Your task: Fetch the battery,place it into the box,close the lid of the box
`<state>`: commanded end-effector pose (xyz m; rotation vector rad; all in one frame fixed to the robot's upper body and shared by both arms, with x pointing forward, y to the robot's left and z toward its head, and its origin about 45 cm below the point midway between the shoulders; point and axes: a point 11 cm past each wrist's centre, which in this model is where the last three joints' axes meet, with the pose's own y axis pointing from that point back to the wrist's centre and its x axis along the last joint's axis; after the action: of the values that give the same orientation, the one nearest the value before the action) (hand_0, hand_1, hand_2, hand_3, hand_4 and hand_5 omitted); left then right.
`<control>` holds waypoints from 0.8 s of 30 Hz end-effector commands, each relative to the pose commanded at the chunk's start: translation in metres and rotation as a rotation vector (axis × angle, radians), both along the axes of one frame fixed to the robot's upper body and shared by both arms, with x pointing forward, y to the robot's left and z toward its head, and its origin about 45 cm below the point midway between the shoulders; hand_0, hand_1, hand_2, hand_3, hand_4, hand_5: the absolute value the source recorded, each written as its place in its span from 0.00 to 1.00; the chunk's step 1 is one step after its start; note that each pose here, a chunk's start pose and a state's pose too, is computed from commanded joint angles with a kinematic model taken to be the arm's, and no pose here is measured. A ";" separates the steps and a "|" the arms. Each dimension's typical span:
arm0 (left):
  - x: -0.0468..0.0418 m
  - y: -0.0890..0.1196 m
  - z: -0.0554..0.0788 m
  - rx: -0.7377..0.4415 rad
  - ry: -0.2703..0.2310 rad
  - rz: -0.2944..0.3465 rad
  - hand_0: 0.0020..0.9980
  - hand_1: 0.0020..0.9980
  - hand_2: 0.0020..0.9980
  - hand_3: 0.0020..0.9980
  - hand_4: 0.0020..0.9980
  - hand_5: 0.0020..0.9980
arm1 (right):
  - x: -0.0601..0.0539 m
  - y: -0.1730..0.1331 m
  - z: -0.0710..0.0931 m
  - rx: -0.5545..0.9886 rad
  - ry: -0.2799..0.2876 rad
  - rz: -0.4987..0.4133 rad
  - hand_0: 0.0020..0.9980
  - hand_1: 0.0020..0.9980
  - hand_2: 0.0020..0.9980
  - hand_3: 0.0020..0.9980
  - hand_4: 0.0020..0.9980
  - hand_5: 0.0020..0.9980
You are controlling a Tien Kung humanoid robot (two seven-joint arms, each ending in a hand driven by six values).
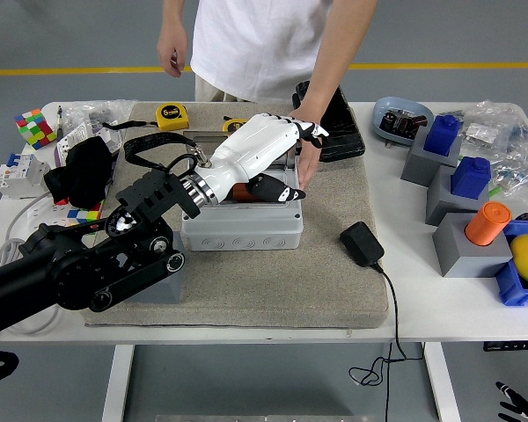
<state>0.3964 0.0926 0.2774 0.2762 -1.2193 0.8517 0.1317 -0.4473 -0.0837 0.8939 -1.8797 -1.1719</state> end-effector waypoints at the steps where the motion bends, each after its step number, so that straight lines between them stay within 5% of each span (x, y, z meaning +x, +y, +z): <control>1: 0.0011 0.002 0.005 -0.021 -0.014 0.004 0.34 0.47 0.49 0.59 1.00 0.03 | 0.000 0.000 0.000 0.000 0.000 0.000 0.63 0.69 0.67 0.55 0.91 0.48; 2: 0.0025 0.004 0.009 -0.035 -0.022 0.009 0.34 0.47 0.49 0.59 1.00 0.03 | 0.000 0.000 0.000 0.001 0.000 0.000 0.63 0.69 0.67 0.55 0.91 0.48; 3: 0.0056 0.008 0.012 -0.050 -0.025 0.026 0.42 0.60 0.59 0.63 1.00 0.27 | 0.000 0.000 0.000 0.000 0.000 0.000 0.63 0.69 0.67 0.55 0.91 0.48; 6: 0.0166 0.019 0.012 -0.057 0.019 0.086 0.42 0.60 0.59 0.63 1.00 0.27 | 0.000 0.000 0.000 0.001 0.001 0.000 0.63 0.69 0.67 0.55 0.91 0.48; 8: 0.0262 0.030 0.002 -0.037 0.110 0.149 0.42 0.60 0.59 0.63 1.00 0.27 | -0.001 0.000 0.000 0.000 0.002 0.000 0.63 0.69 0.67 0.55 0.91 0.48; 9: 0.0288 0.034 -0.002 -0.031 0.146 0.171 0.65 0.78 0.77 0.80 1.00 0.60 | -0.001 0.000 0.000 0.000 0.002 0.000 0.63 0.69 0.67 0.55 0.91 0.48; 14: 0.0358 0.048 -0.019 -0.025 0.308 0.249 0.65 0.78 0.77 0.80 1.00 0.60 | -0.001 -0.001 0.000 0.000 0.002 -0.002 0.63 0.69 0.67 0.55 0.91 0.48; 15: 0.0361 0.049 -0.022 -0.029 0.332 0.258 0.75 0.85 0.82 0.84 1.00 0.97 | -0.001 -0.001 0.000 0.000 0.001 -0.002 0.63 0.69 0.67 0.55 0.91 0.48; 24: 0.0266 0.056 -0.033 -0.031 0.413 0.281 0.73 0.83 0.80 0.83 1.00 1.00 | 0.000 -0.001 0.001 -0.001 0.002 -0.001 0.63 0.69 0.67 0.55 0.91 0.48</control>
<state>0.4230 0.1486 0.2439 0.5781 -0.7908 0.9951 0.1316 -0.4487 -0.0831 0.8917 -1.8792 -1.1717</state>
